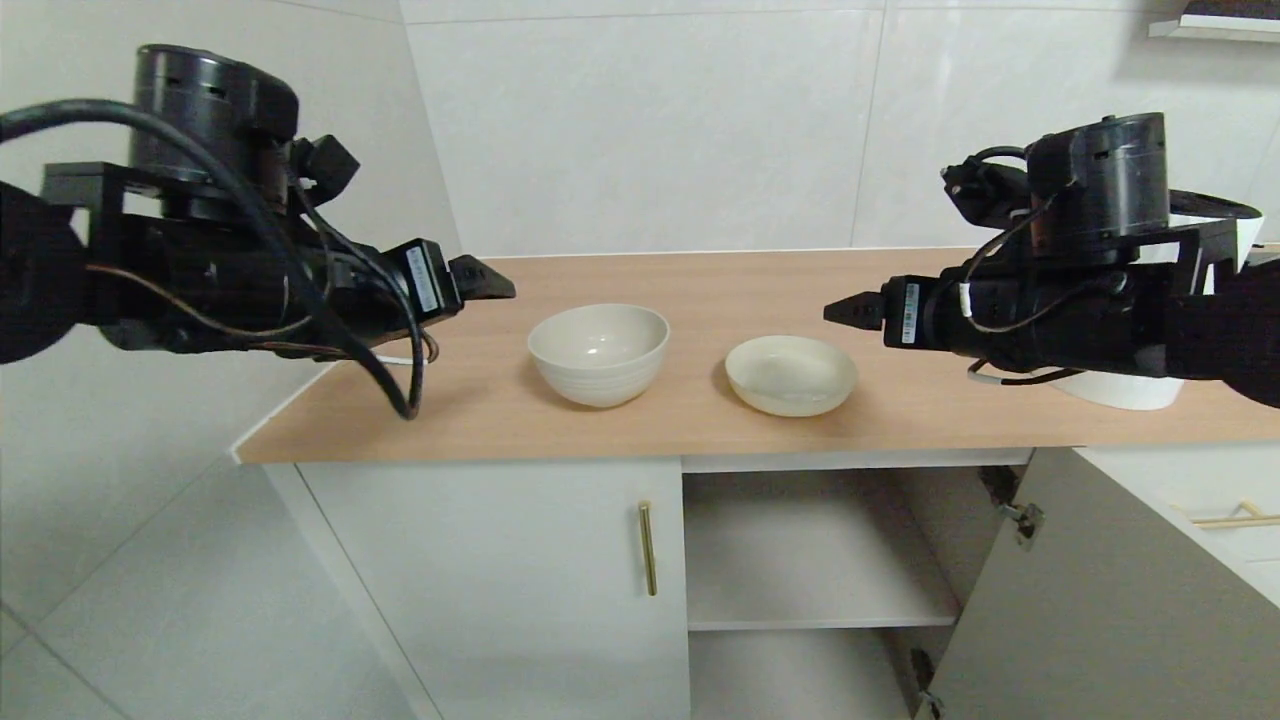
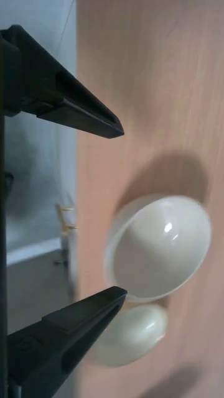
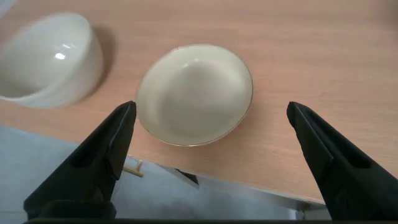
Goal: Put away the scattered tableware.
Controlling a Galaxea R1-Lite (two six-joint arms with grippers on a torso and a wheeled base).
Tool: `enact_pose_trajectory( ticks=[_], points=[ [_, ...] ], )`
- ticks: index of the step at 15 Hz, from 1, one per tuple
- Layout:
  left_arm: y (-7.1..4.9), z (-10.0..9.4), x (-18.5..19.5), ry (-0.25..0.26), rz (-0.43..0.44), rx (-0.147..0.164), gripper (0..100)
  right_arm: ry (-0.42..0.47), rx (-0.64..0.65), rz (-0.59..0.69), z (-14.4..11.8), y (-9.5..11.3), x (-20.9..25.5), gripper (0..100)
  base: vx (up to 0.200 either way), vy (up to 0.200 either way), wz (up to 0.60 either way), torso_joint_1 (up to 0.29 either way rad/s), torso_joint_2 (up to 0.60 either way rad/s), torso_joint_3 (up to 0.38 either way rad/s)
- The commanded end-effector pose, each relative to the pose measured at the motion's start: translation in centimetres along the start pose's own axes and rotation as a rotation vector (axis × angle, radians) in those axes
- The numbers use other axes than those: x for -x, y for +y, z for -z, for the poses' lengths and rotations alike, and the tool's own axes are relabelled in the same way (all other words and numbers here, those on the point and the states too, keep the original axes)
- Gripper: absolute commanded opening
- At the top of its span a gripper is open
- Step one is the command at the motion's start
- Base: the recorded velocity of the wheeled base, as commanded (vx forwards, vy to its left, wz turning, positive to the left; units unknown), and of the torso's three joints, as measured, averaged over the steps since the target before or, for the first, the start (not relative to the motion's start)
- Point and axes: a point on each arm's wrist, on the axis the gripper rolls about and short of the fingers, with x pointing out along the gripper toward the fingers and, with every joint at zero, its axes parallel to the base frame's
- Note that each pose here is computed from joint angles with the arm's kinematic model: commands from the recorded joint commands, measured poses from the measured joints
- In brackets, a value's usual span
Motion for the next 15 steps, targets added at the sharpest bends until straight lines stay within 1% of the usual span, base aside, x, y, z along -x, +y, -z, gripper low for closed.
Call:
enact_pose_trajectory(
  ticks=[1, 2, 4, 5, 7, 8, 9, 11, 12, 15],
  points=[
    [-1.4, 1.3, -4.3, 0.029, -0.039, 0.024, 100, 0.033, 0.005, 0.008, 0.8, 0.0, -1.3, 100, 0.000, 0.000, 0.00, 0.000, 0.00, 0.000],
    [-1.4, 1.6, -5.5, 0.013, -0.071, 0.024, 100, 0.034, 0.006, 0.009, 0.9, 0.0, -1.3, 100, 0.000, 0.000, 0.00, 0.000, 0.00, 0.000],
    [-1.2, 2.1, -7.6, -0.008, -0.090, 0.028, 100, 0.031, 0.005, 0.008, 0.8, 0.0, -1.1, 100, 0.000, 0.000, 0.00, 0.000, 0.00, 0.000],
    [-1.1, 2.5, -8.3, 0.004, -0.097, 0.026, 100, 0.030, 0.005, 0.008, 0.8, 0.0, -1.1, 100, 0.000, 0.000, 0.00, 0.000, 0.00, 0.000],
    [-0.9, 2.8, -9.4, 0.007, -0.105, 0.026, 100, 0.030, 0.005, 0.008, 0.8, 0.0, -1.1, 100, 0.000, 0.000, 0.00, 0.000, 0.00, 0.000],
    [-0.4, 2.7, -9.8, 0.007, -0.117, 0.030, 100, 0.031, 0.005, 0.008, 0.8, 0.0, -1.1, 100, 0.000, 0.000, 0.00, 0.000, 0.00, 0.000],
    [-0.2, 2.7, -10.2, 0.011, -0.123, 0.030, 100, 0.036, 0.006, 0.009, 0.9, 0.0, -1.2, 100, 0.000, 0.000, 0.00, 0.000, 0.00, 0.000],
    [-0.2, 2.8, -10.4, 0.015, -0.125, 0.029, 100, 0.034, 0.006, 0.007, 0.9, 0.0, -1.1, 100, 0.000, 0.000, 0.00, 0.000, 0.00, 0.000],
    [-0.1, 3.1, -10.7, 0.023, -0.128, 0.028, 0, 0.034, 0.006, 0.007, 0.9, 0.0, -1.1, 100, 0.000, 0.000, 0.00, 0.000, 0.00, 0.000],
    [-0.1, 3.3, -10.9, 0.031, -0.129, 0.026, 0, 0.038, 0.007, 0.007, 1.0, 0.1, -1.1, 100, 0.000, 0.000, 0.00, 0.000, 0.00, 0.000]
  ],
)
